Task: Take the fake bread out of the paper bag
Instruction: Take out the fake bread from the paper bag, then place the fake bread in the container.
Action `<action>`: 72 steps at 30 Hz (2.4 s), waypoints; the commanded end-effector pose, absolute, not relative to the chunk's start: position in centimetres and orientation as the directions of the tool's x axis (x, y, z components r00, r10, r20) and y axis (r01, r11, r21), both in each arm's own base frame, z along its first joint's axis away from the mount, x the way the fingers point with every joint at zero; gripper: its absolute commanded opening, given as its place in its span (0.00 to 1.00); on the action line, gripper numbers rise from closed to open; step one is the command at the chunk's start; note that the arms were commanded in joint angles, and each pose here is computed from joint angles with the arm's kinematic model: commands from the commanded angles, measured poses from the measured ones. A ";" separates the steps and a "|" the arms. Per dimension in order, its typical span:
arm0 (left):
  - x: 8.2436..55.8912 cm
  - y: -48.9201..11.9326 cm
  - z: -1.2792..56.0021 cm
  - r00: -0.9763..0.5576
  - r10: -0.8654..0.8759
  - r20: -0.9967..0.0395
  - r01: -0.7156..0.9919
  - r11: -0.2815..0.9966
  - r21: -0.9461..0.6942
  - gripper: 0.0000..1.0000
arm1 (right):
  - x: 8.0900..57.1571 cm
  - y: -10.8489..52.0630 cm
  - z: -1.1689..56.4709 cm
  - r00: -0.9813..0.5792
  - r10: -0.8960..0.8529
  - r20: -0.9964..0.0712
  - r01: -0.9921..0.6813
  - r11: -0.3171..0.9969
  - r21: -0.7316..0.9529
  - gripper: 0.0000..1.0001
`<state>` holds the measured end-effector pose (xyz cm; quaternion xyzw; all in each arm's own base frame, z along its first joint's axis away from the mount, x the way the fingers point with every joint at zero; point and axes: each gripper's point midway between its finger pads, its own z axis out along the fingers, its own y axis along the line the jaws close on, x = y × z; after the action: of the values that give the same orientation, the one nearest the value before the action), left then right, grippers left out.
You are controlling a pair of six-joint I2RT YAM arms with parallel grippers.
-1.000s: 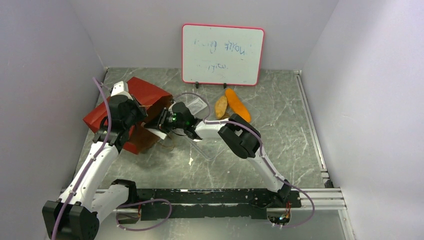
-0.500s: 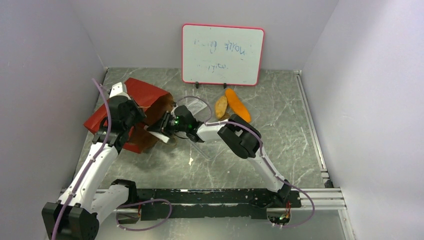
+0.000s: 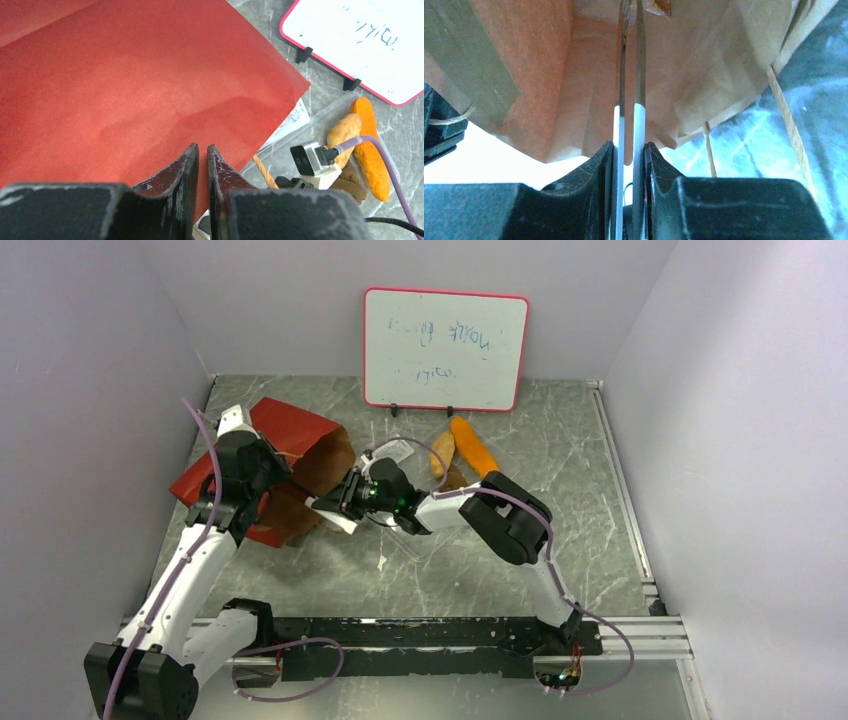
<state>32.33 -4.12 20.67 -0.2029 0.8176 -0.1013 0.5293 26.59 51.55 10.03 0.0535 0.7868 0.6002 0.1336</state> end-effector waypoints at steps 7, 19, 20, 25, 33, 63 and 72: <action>33.1 -3.9 22.0 -0.308 -0.463 -0.831 -0.241 0.883 -0.403 0.08 | 25.4 48.5 15.2 -0.931 0.287 -0.227 -0.172 0.205 0.964 0.00; 34.2 -3.9 22.5 -0.274 -0.482 -0.832 -0.248 0.872 -0.423 0.09 | 20.7 39.4 15.0 -0.898 0.338 -0.282 -0.178 0.309 0.934 0.00; 34.3 -3.9 22.3 -0.275 -0.484 -0.831 -0.249 0.870 -0.425 0.09 | 20.4 38.3 15.6 -0.888 0.354 -0.293 -0.184 0.310 0.933 0.00; 34.9 -4.2 22.2 -0.269 -0.492 -0.828 -0.241 0.867 -0.436 0.09 | 19.3 34.0 15.8 -0.850 0.415 -0.323 -0.169 0.365 0.915 0.00; 35.5 -4.4 22.6 -0.270 -0.483 -0.833 -0.228 0.872 -0.432 0.09 | 19.4 28.5 15.9 -0.776 0.532 -0.338 -0.098 0.429 0.898 0.00; 34.8 -4.6 23.9 -0.267 -0.456 -0.849 -0.189 0.889 -0.418 0.09 | 21.4 23.5 9.1 -0.732 0.651 -0.200 0.154 0.444 0.883 0.39; 34.8 -4.7 23.7 -0.270 -0.460 -0.846 -0.187 0.887 -0.423 0.08 | 20.4 22.8 10.0 -0.731 0.653 -0.197 0.147 0.433 0.890 0.39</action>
<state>34.71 -4.16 22.12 -0.2156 0.7974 -0.1061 0.5536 20.55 23.09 9.17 0.2450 0.8100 0.4624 0.2645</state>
